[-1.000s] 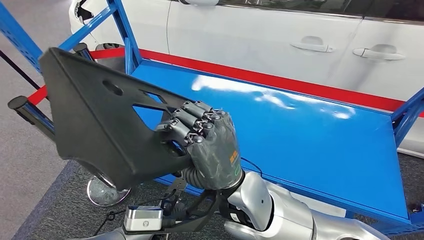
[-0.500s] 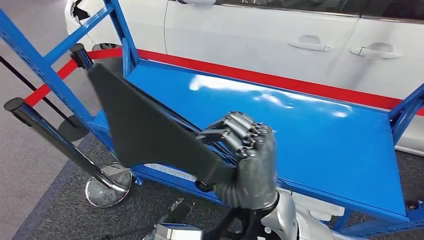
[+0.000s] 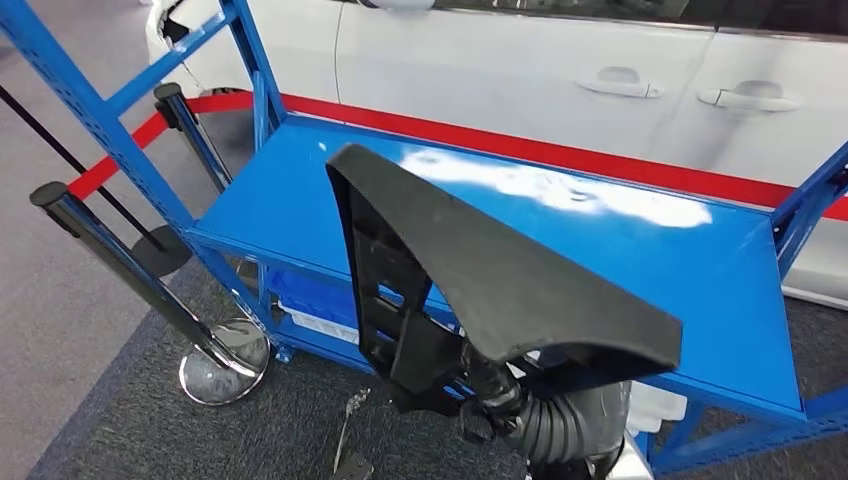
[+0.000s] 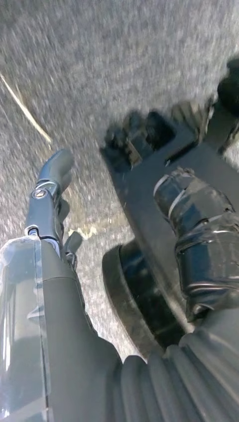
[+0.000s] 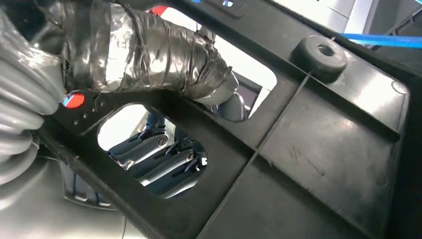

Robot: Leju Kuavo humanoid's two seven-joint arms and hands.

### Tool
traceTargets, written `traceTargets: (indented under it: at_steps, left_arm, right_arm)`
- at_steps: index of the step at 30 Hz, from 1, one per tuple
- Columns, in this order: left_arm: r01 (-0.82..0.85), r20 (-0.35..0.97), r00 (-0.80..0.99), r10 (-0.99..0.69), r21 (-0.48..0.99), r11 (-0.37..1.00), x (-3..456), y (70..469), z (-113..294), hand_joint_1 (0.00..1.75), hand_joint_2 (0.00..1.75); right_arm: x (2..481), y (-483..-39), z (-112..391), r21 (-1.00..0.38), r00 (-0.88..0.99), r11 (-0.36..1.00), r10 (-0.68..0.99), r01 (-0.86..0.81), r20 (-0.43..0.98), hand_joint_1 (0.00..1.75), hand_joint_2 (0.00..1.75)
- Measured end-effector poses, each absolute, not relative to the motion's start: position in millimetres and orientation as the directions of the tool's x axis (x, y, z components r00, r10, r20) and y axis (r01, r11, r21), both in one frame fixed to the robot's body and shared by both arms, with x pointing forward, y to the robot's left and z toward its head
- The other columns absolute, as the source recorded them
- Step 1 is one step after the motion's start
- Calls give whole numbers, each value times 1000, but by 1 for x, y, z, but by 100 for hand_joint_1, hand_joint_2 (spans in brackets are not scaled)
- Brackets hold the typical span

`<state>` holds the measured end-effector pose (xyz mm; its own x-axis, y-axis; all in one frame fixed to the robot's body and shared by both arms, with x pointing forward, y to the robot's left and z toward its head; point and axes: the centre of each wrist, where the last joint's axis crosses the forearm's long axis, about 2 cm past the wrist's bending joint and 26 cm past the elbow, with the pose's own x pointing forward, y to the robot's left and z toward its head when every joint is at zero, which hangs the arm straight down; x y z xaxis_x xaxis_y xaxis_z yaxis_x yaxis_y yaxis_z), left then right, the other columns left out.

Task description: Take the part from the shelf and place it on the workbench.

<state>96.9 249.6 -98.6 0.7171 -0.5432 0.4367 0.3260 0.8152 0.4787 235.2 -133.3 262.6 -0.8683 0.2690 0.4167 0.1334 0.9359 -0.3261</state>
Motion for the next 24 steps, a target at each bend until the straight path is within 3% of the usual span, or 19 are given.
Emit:
traceTargets:
  at_steps: [9, 24]
  left_arm:
    - [338, 396, 754, -524, 451, 826, 87, 256, -101, 0, 175]
    - [348, 364, 775, -516, 436, 830, 84, 264, -103, 0, 175]
  right_arm:
    - [227, -133, 256, -305, -848, 952, 180, 23, 498, 141, 175]
    - [222, -132, 252, -288, -828, 957, 151, -14, 540, 141, 175]
